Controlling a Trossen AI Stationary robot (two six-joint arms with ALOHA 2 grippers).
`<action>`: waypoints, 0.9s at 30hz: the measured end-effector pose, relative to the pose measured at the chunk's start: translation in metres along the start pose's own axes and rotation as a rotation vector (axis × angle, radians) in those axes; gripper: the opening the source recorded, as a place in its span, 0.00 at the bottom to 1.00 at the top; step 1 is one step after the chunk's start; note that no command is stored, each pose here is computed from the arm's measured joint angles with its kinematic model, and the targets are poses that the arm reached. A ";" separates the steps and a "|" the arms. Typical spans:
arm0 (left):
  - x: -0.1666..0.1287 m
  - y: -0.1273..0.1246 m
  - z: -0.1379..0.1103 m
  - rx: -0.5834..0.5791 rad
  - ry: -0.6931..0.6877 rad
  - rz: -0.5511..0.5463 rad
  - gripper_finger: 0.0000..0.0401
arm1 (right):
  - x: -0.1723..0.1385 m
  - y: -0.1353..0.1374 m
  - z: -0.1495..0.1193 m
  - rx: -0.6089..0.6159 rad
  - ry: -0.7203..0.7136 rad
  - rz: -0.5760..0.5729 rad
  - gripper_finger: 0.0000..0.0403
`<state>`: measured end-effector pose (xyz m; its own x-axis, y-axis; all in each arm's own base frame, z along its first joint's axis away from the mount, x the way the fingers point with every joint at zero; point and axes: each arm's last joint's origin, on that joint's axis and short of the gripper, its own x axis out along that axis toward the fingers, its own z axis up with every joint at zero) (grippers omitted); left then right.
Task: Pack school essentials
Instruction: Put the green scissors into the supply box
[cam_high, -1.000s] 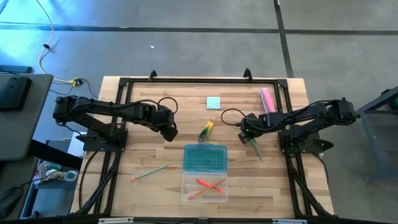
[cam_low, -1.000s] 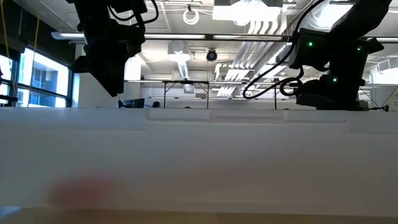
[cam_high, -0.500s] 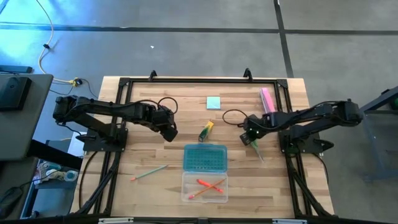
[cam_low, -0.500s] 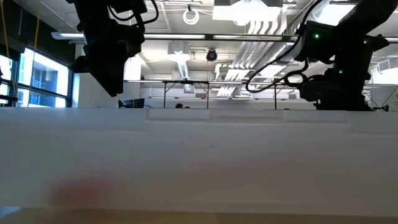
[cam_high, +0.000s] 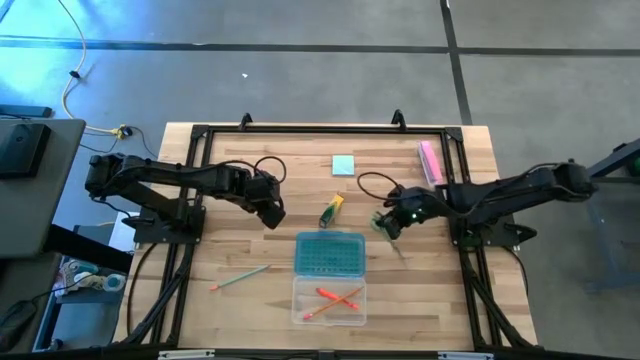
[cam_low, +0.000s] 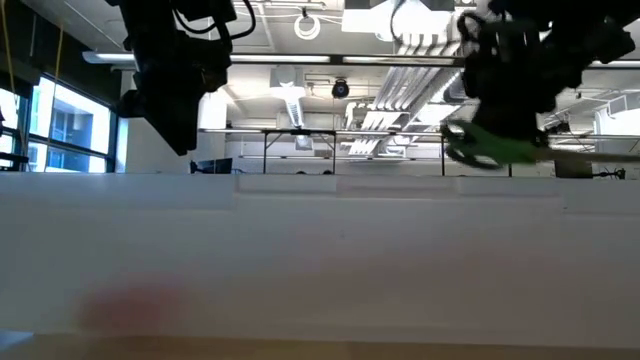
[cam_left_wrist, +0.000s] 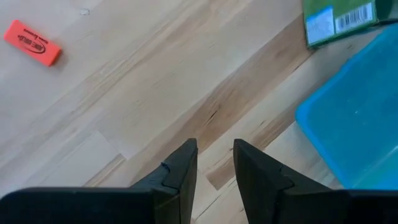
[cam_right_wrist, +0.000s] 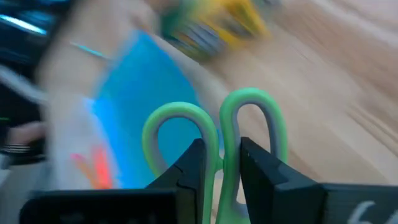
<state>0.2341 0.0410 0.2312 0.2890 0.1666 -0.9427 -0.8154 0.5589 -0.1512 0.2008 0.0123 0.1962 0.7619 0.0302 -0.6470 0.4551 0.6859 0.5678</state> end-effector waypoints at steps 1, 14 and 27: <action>0.000 0.000 0.000 0.012 0.006 -0.005 0.23 | 0.000 0.006 0.002 -0.025 -0.041 0.043 0.14; 0.003 0.018 0.016 0.111 0.078 -0.078 0.23 | -0.011 0.064 0.023 -0.172 -0.357 0.188 0.14; 0.004 0.046 0.037 0.167 0.061 -0.063 0.23 | 0.034 0.152 0.040 -0.318 -0.192 0.070 0.14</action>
<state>0.2163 0.0971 0.2310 0.3013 0.0803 -0.9502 -0.7009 0.6942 -0.1636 0.3148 0.0885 0.2808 0.8722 -0.0309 -0.4881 0.2558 0.8795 0.4014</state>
